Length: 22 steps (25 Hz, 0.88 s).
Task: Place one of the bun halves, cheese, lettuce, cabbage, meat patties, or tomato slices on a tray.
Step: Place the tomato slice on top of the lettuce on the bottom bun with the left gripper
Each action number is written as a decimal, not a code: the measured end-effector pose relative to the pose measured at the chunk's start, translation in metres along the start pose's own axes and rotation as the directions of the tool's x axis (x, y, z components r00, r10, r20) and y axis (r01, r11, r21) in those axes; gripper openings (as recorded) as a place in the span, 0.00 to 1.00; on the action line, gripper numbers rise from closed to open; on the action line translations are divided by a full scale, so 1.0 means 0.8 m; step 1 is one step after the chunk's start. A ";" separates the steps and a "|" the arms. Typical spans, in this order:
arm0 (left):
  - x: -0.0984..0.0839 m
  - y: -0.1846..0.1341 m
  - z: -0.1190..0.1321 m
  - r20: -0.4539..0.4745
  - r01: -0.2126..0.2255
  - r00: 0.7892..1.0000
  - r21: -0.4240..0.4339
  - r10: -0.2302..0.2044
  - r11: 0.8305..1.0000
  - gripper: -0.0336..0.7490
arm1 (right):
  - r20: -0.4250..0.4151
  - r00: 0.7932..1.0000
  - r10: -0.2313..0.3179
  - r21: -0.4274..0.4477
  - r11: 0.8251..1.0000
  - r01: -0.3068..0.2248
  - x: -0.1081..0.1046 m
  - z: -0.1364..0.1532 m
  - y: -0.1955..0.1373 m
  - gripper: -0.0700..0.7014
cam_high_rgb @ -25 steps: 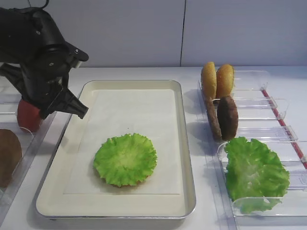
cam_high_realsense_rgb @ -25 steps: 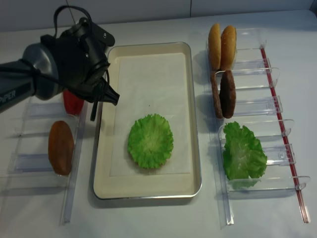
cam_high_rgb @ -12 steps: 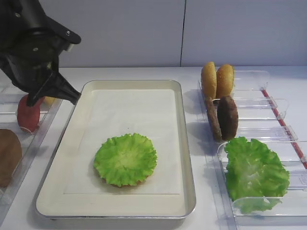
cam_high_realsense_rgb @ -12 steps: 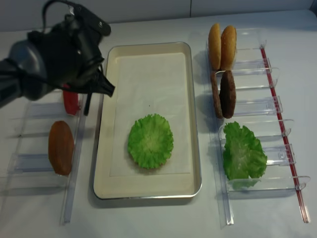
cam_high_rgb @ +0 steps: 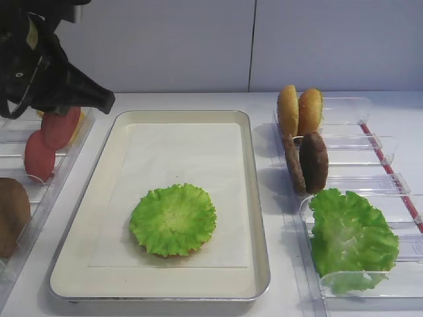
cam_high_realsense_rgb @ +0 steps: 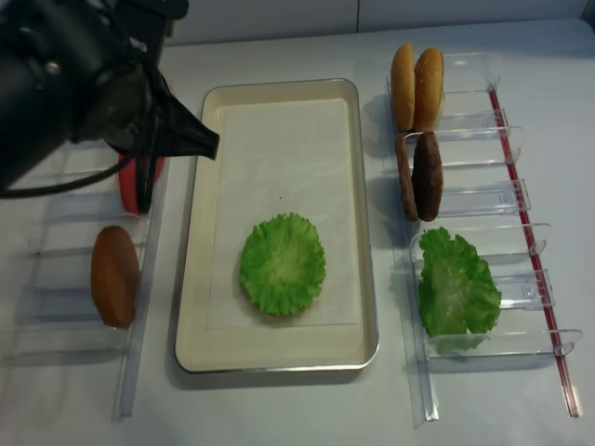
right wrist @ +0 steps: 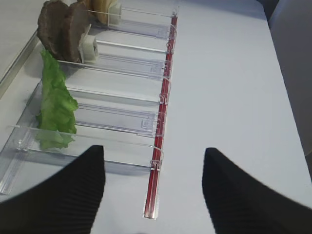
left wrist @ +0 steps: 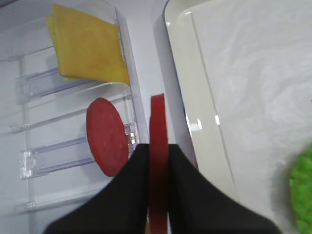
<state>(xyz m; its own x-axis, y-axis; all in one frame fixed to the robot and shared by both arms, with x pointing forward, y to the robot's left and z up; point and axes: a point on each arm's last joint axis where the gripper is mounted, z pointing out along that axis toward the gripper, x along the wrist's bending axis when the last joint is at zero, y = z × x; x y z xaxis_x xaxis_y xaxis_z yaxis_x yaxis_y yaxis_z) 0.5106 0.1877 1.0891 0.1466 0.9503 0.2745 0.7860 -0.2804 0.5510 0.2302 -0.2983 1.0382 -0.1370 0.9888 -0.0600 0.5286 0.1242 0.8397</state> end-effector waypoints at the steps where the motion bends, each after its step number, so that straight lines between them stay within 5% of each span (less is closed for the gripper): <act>1: 0.000 -0.001 -0.005 0.017 0.011 1.000 -0.001 -0.011 1.000 0.10 | 0.000 1.000 0.000 0.000 1.000 0.000 0.000 0.000 0.000 0.69; 12: -0.008 -0.053 -0.024 0.235 0.097 0.967 0.027 -0.101 0.995 0.10 | 0.000 1.000 0.000 0.000 1.000 0.000 0.000 0.000 0.000 0.69; 22: -0.033 -0.080 -0.024 0.501 0.119 0.856 0.044 -0.126 0.992 0.10 | 0.000 1.000 0.000 0.000 1.000 0.000 0.000 0.000 0.000 0.69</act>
<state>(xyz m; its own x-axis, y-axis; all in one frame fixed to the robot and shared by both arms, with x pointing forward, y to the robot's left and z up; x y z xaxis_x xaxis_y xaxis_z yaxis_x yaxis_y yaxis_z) 0.4453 0.1779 1.0616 0.3277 0.9166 -0.2289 0.8238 -0.1586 0.5442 0.2302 -0.2983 1.0382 -0.1370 0.9888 -0.0600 0.5286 0.1242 0.8397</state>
